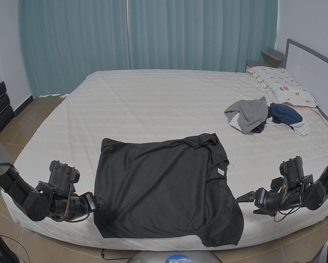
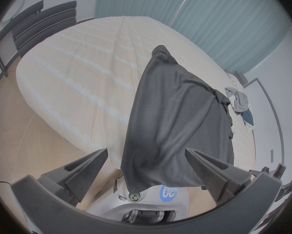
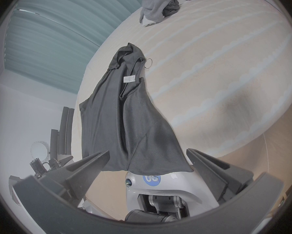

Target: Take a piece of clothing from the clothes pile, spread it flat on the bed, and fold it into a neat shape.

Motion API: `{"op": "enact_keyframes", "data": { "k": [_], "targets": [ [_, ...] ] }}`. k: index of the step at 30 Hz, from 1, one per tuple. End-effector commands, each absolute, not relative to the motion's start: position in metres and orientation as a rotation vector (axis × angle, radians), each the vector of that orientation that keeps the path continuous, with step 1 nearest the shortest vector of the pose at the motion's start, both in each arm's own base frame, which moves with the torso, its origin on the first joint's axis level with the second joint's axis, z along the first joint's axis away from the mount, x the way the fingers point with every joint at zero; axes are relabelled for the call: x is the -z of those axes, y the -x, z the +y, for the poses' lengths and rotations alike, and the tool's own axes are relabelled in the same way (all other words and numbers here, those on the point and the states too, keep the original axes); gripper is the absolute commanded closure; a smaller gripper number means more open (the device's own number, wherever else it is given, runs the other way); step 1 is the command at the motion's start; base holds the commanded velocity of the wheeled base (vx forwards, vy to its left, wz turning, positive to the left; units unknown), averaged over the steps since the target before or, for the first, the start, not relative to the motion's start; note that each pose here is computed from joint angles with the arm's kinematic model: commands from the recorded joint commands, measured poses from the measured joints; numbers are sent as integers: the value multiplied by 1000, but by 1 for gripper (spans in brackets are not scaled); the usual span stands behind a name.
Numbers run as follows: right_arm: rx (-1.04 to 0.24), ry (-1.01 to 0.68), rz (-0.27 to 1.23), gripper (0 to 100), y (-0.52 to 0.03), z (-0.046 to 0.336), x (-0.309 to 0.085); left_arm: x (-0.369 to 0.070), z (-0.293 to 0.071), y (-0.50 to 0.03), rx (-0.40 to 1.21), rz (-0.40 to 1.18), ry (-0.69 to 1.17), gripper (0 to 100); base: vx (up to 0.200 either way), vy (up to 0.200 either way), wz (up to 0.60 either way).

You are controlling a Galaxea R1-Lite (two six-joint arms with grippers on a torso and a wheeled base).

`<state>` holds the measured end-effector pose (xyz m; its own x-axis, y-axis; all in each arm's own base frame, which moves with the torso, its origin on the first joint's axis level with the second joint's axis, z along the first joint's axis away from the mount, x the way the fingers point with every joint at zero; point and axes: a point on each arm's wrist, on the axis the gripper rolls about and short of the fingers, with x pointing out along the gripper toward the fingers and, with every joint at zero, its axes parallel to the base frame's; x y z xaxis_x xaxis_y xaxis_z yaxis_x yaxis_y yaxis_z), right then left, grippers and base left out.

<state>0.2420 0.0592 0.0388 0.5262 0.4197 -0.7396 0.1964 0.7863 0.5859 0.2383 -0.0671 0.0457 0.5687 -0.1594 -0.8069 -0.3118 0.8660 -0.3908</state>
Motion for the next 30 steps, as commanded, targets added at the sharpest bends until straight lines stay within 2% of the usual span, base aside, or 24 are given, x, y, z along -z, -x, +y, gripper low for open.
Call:
{"op": "enact_keyframes", "data": {
  "k": [1,3,23,30],
  "targets": [
    [-134,-689,1036,0,-243,57,-36,-46,-63,-241,-107,965,549,0,0,200,0],
    [-136,-689,1031,0,-244,57,-37,-47,-63,-242,-106,960,550,0,0,200,0],
    [-79,-737,976,0,-254,43,-40,-52,-67,-248,-55,975,661,0,0,0,0],
    [-77,-656,1021,0,-260,37,-16,-50,-68,-248,-55,980,659,0,0,0,0]
  ]
}}
